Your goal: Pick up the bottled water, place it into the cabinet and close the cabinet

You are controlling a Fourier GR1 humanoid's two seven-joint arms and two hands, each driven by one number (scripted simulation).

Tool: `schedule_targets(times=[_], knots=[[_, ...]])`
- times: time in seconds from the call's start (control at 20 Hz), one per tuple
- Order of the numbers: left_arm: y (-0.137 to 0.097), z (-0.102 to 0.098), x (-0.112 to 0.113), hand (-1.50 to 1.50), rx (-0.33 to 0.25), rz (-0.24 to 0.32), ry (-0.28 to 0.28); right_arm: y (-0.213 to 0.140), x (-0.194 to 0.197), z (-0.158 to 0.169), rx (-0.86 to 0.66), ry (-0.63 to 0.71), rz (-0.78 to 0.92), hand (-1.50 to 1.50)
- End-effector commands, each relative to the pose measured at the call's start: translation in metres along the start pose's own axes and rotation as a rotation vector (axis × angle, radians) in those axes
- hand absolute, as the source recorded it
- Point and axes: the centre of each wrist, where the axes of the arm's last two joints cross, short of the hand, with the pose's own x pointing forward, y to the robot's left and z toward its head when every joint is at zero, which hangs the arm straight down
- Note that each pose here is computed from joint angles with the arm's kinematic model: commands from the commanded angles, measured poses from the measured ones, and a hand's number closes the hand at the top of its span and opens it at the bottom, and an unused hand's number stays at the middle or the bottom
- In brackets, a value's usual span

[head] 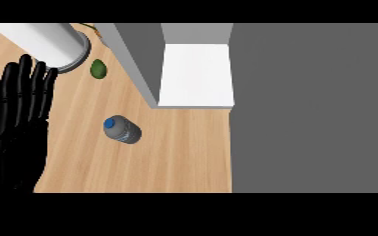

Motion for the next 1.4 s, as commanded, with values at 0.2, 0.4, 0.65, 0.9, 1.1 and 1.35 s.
schedule_targets(times=[0.2, 0.4, 0.65, 0.9, 1.1, 1.35], knots=[[-0.005, -0.016, -0.005, -1.50, -0.551, 0.298, -0.097, 0.008, 0.011, 0.008, 0.029, -0.056, -0.087, -1.50], [0.012, -0.006, -0.034, -1.50, -0.760, 0.375, 0.164, 0.021, 0.003, 0.022, 0.126, 0.168, -0.204, -1.50], [0.057, -0.013, -0.030, -1.50, -0.842, 0.444, 0.186, 0.015, 0.042, 0.054, 0.105, 0.196, -0.248, -1.50], [0.111, -0.011, -0.035, -1.50, -0.827, 0.440, 0.221, 0.015, 0.060, 0.077, 0.081, 0.211, -0.223, -1.50], [0.110, 0.008, -0.036, -1.50, -0.826, 0.407, 0.248, 0.010, 0.073, 0.093, 0.090, 0.217, -0.229, -1.50], [0.111, 0.003, -0.040, -1.50, -0.811, 0.380, 0.263, 0.013, 0.083, 0.099, 0.089, 0.223, -0.233, -1.50]])
